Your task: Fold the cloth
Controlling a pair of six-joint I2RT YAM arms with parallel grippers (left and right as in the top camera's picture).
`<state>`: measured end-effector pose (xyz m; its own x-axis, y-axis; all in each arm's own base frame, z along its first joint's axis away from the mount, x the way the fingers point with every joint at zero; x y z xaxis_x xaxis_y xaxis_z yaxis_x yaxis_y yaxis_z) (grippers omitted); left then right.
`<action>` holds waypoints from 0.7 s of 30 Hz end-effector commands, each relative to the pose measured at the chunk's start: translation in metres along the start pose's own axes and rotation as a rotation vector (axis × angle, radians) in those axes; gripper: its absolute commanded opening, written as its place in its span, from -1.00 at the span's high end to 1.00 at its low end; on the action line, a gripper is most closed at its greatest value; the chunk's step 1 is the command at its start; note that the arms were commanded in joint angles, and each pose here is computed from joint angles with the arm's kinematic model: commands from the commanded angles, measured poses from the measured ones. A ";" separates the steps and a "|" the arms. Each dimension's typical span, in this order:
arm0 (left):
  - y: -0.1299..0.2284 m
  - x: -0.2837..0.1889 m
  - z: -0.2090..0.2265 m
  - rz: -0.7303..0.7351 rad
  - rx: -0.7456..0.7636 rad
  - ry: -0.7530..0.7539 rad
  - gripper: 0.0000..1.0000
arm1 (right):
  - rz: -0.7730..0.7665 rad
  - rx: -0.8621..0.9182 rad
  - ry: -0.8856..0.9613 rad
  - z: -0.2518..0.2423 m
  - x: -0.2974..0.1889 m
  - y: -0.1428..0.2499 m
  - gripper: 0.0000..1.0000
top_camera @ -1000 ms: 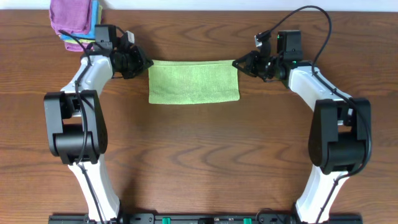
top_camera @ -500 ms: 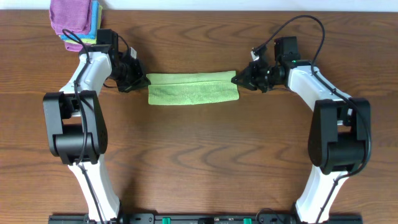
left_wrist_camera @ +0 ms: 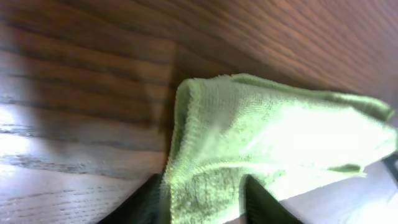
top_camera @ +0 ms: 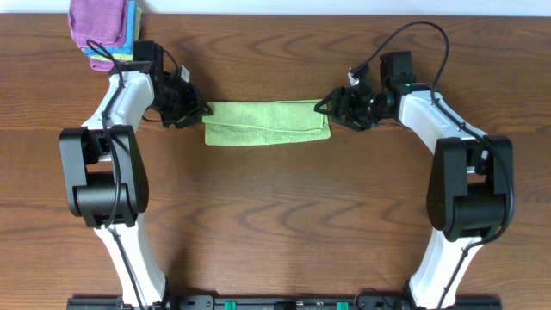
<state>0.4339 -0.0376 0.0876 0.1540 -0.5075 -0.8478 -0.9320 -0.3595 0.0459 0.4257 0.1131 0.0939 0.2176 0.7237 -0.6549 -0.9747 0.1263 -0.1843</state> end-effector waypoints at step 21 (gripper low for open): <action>-0.008 -0.025 -0.060 -0.212 0.331 -0.403 0.88 | -0.148 -0.343 0.410 0.047 -0.001 -0.019 0.97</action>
<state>0.4572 -0.0658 0.1351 0.2290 -0.2881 -0.9298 -0.9655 -0.1886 -0.1794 0.4358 0.1478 0.1376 0.3700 0.5016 -0.7820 -0.8942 -0.0362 -0.4463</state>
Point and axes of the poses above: each gripper's point midway between its finger pads, its own x axis out along the fingers, its own z axis along the line the jaws close on, y = z × x, the point moved 6 cm from there along -x, back along the fingers, and after that the axes turned 5 degrees about -x, right-handed, at the moved point
